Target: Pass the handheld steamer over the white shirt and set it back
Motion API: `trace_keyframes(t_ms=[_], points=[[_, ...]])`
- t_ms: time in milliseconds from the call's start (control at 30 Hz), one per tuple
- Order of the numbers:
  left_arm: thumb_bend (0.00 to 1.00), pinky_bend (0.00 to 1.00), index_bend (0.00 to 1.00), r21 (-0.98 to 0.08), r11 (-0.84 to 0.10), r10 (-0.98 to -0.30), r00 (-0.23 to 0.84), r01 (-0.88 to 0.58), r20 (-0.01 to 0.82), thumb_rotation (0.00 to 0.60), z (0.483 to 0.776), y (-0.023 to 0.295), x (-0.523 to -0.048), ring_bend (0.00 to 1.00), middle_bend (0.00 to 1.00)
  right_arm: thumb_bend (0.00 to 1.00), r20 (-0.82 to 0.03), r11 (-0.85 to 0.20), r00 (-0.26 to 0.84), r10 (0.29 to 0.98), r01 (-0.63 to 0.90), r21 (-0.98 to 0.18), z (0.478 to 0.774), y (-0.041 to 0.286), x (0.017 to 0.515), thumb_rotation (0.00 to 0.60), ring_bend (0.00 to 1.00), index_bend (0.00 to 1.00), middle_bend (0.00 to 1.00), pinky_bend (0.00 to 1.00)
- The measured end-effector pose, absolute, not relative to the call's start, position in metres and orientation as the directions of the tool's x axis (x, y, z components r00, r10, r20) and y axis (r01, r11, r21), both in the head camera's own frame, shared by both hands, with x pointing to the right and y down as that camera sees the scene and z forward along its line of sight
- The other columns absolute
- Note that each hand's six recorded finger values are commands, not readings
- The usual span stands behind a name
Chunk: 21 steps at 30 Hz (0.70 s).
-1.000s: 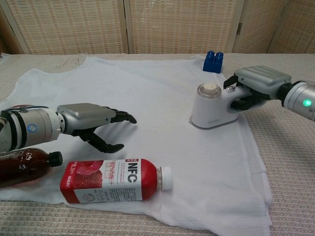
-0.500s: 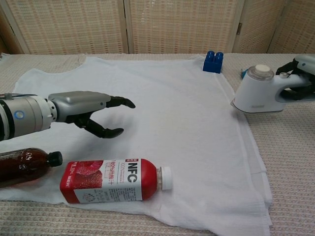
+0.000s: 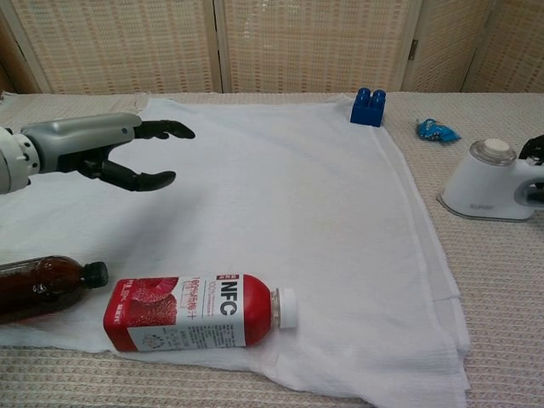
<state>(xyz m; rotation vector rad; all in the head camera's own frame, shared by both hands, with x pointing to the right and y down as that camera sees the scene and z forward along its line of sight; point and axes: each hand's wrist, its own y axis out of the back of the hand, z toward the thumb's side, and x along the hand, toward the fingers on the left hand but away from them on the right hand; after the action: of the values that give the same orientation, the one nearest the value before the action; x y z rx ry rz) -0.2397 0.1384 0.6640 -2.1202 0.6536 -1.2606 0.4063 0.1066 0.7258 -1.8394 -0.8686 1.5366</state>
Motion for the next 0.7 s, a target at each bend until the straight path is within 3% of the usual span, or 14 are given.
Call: trace_keyframes(t_ms=[67,167,333,433,567,700], points=[[0.34,0.00,0.12,-0.699,-0.704,-0.676,0.418,-0.124,0.606,0.263,0.663,0.137,-0.246,0.00,0.08,0.00,-0.615,-0.627,0.125,0.778,0.118,-0.770,0.723,0.107,0.407,0.556,0.01,0.00,0.01,0.14],[0.27,0.00,0.11,-0.710,-0.691,-0.698,0.386,-0.140,0.603,0.266,0.663,0.134,-0.260,0.00,0.08,0.00,-0.619,-0.632,0.129,0.774,0.128,-0.764,0.716,0.107,0.409,0.504,0.00,0.00,0.00,0.08],[0.24,0.00,0.11,-0.715,-0.677,-0.725,0.328,-0.176,0.606,0.270,0.662,0.129,-0.285,0.00,0.08,0.00,-0.598,-0.614,0.144,0.789,0.145,-0.776,0.692,0.107,0.413,0.493,0.00,0.00,0.00,0.09],[0.24,0.00,0.10,-0.715,-0.667,-0.741,0.280,-0.209,0.610,0.278,0.659,0.125,-0.304,0.00,0.08,0.00,-0.556,-0.577,0.155,0.816,0.164,-0.800,0.669,0.106,0.415,0.499,0.04,0.00,0.05,0.19],[0.24,0.01,0.12,-0.752,-0.628,-0.778,0.204,-0.201,0.595,0.410,0.654,0.119,-0.331,0.02,0.09,0.01,-0.491,-0.516,0.165,0.855,0.188,-0.836,0.631,0.108,0.417,0.582,0.16,0.09,0.22,0.32],[0.25,0.08,0.17,-0.814,-0.557,-0.830,0.113,-0.161,0.546,0.596,0.646,0.115,-0.362,0.10,0.15,0.08,-0.458,-0.483,0.163,0.874,0.182,-0.856,0.599,0.115,0.423,0.600,0.21,0.22,0.29,0.35]])
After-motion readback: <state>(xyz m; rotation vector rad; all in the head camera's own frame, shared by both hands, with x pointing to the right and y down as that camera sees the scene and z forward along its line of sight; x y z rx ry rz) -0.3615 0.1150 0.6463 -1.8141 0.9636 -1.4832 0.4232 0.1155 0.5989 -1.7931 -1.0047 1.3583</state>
